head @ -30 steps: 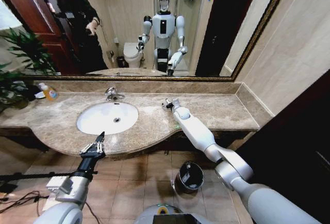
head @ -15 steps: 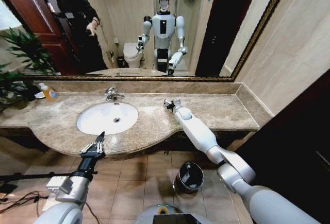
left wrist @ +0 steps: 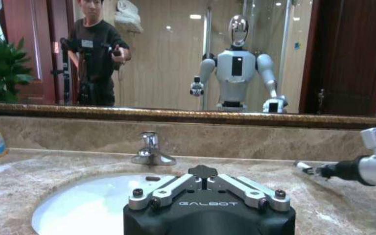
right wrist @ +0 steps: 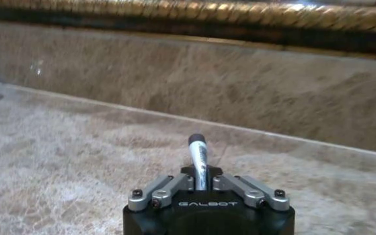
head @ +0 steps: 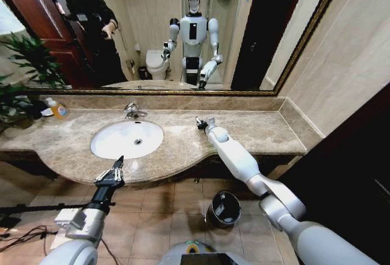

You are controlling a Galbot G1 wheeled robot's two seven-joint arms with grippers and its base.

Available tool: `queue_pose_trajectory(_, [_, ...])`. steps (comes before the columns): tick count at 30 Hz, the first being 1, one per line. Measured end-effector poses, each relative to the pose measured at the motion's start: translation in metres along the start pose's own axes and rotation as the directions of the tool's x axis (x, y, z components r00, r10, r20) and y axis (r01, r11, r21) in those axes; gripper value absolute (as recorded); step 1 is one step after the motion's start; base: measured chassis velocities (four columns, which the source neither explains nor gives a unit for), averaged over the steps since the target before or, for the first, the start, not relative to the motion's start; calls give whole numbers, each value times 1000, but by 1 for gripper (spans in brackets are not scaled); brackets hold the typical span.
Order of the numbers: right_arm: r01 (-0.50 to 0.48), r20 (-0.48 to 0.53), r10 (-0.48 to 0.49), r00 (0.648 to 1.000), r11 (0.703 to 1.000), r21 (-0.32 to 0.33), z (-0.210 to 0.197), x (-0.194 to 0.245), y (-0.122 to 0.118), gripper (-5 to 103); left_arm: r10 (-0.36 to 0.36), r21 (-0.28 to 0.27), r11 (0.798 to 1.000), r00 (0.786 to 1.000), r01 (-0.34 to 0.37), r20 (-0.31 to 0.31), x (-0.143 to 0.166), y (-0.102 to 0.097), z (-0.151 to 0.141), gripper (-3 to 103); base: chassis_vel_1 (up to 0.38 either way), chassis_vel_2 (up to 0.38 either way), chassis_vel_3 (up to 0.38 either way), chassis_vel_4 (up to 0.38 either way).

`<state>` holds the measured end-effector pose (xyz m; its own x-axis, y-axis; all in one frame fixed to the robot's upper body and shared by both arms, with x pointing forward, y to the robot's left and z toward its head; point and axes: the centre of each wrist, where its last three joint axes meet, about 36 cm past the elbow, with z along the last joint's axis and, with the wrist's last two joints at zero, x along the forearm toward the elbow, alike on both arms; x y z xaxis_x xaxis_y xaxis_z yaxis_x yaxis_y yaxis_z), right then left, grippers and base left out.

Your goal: Pick up the trash from the sink and place it in the trash bin.

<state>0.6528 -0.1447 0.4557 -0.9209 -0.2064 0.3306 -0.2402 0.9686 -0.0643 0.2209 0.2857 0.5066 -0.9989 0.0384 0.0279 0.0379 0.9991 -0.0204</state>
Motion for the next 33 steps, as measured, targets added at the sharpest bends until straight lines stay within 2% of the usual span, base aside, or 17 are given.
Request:
queue_pose_trajectory(2, [-3, 6, 3, 1000, 1000, -3, -1, 4, -2, 12, 0, 0, 1000, 1000, 0, 0, 0, 0, 0, 0, 0, 0, 0, 0])
queue_pose_trajectory(4, [-8, 27, 8, 1000, 1000, -9, -1, 28, -11, 2, 0, 0, 1000, 1000, 0, 0, 0, 0, 0, 0, 0, 0, 0, 0])
queue_pose_trajectory(7, [-8, 36, 8, 999, 1000, -14, 5, 53, -18, 1, 0, 0, 1000, 1000, 0, 0, 0, 0, 0, 0, 0, 0, 0, 0])
queue_pose_trajectory(9, [4, 57, -3, 998, 1000, -15, 12, 84, -26, 1, 0, 0, 1000, 1000, 0, 0, 0, 0, 0, 0, 0, 0, 0, 0])
queue_pose_trajectory(10, [4, 57, -3, 998, 1000, -15, 12, 84, -26, 1, 0, 0, 1000, 1000, 0, 0, 0, 0, 0, 0, 0, 0, 0, 0])
queue_pose_trajectory(12, [16, 82, -15, 997, 1000, -12, 18, 112, -33, 1, 1, 0, 1000, 1000, -1, 0, 0, 0, 0, 0, 0, 0, 0, 0])
queue_pose_trajectory(14, [11, 120, -10, 993, 1000, -6, 28, 153, -50, 1, 1, 0, 1000, 1000, -1, 0, 0, 0, 0, 0, 0, 0, 0, 0])
queue_pose_trajectory(15, [11, 120, -10, 993, 1000, -6, 28, 153, -50, 1, 1, 0, 1000, 1000, -1, 0, 0, 0, 0, 0, 0, 0, 0, 0])
queue_pose_trajectory(18, [22, 125, -24, 992, 1000, 17, 48, 198, -56, 1, 0, 0, 1000, 1000, 0, 0, 0, 0, 0, 0, 0, 0, 0, 0])
queue_pose_trajectory(20, [28, 120, -31, 992, 999, 25, 57, 221, -55, 1, 0, 0, 1000, 1000, 0, 0, 0, 0, 0, 0, 0, 0, 0, 0])
queue_pose_trajectory(27, [44, 73, -46, 996, 999, 29, 81, 252, -47, 1, 0, 0, 1000, 1000, 0, 0, 0, 0, 0, 0, 0, 0, 0, 0])
queue_pose_trajectory(33, [-36, 7, 36, 999, 999, 30, 137, 293, -56, 1, 0, 0, 1000, 1000, 0, 0, 0, 0, 0, 0, 0, 0, 0, 0])
